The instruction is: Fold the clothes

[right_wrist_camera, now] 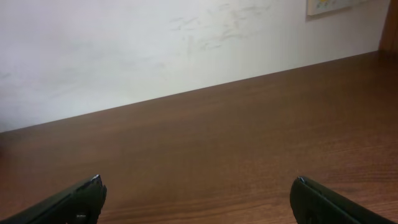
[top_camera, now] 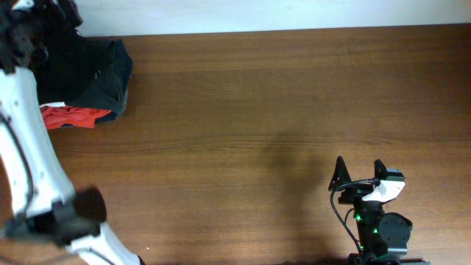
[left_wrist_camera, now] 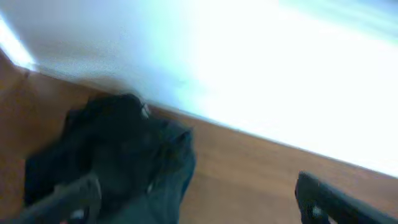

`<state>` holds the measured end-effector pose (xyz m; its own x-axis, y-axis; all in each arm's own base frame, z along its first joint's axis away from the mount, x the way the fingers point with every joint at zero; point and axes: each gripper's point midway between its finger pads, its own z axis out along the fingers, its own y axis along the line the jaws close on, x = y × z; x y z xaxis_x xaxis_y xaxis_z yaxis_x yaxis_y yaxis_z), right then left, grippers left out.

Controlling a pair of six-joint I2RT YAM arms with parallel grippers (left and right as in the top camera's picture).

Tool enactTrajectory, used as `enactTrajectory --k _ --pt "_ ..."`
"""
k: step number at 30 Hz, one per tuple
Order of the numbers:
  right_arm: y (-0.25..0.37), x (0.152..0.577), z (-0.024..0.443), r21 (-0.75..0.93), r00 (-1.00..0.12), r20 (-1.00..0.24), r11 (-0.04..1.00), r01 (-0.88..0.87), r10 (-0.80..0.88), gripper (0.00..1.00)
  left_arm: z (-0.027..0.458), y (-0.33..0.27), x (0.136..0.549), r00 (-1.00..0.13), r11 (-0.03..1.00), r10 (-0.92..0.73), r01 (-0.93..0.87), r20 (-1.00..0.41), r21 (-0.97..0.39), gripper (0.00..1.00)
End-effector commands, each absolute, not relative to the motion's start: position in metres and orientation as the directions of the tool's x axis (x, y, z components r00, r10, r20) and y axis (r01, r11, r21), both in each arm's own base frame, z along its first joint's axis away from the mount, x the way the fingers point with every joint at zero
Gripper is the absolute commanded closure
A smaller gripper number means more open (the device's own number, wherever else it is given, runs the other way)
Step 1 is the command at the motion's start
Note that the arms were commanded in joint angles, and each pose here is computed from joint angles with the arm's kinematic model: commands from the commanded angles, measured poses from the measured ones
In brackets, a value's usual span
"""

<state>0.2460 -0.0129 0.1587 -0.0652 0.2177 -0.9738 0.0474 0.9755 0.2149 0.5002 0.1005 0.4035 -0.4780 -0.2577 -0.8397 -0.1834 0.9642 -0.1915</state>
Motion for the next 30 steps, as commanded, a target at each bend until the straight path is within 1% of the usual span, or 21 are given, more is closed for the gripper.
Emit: enactTrajectory --k 1,5,11,13,15,19,24,30 --pt "-0.014 0.246 0.155 0.218 -0.072 -0.973 0.975 0.054 0.221 0.01 0.429 0.071 0.458 -0.428 0.995 -0.089 -0.073 -0.899 -0.064 0.01" --pt "-0.014 0.246 0.155 0.218 -0.072 -0.973 0.975 0.054 0.221 0.01 0.397 0.055 0.415 -0.429 0.996 -0.087 -0.054 -0.899 -0.071 0.01" --pt "-0.014 0.246 0.155 0.218 -0.072 -0.973 0.975 0.054 0.221 0.01 0.316 0.027 0.354 -0.423 0.997 -0.078 -0.009 -0.903 -0.081 0.01" --pt "-0.014 0.246 0.155 0.218 -0.072 -0.973 0.975 0.054 0.221 0.01 0.285 0.011 0.332 -0.403 0.995 -0.070 0.039 -0.913 -0.093 0.01" --pt "-0.014 0.246 0.155 0.218 -0.072 -0.973 0.975 0.054 0.221 0.01 0.261 -0.001 0.312 -0.349 0.992 -0.059 0.087 -0.935 -0.095 0.01" --pt "-0.014 0.246 0.155 0.218 -0.072 -0.973 0.975 0.054 0.221 0.01 0.227 -0.005 0.292 -0.280 0.989 -0.086 0.091 -0.956 -0.116 0.01" --pt "-0.014 0.246 0.155 0.218 -0.072 -0.973 0.975 0.054 0.221 0.01 0.196 -0.007 0.277 -0.203 0.990 -0.079 0.099 -0.976 -0.101 0.01" --pt "-0.014 0.246 0.155 0.218 -0.072 -0.973 0.975 0.054 0.221 0.01 0.174 -0.007 0.264 -0.161 0.992 -0.074 0.091 -0.984 -0.089 0.01"
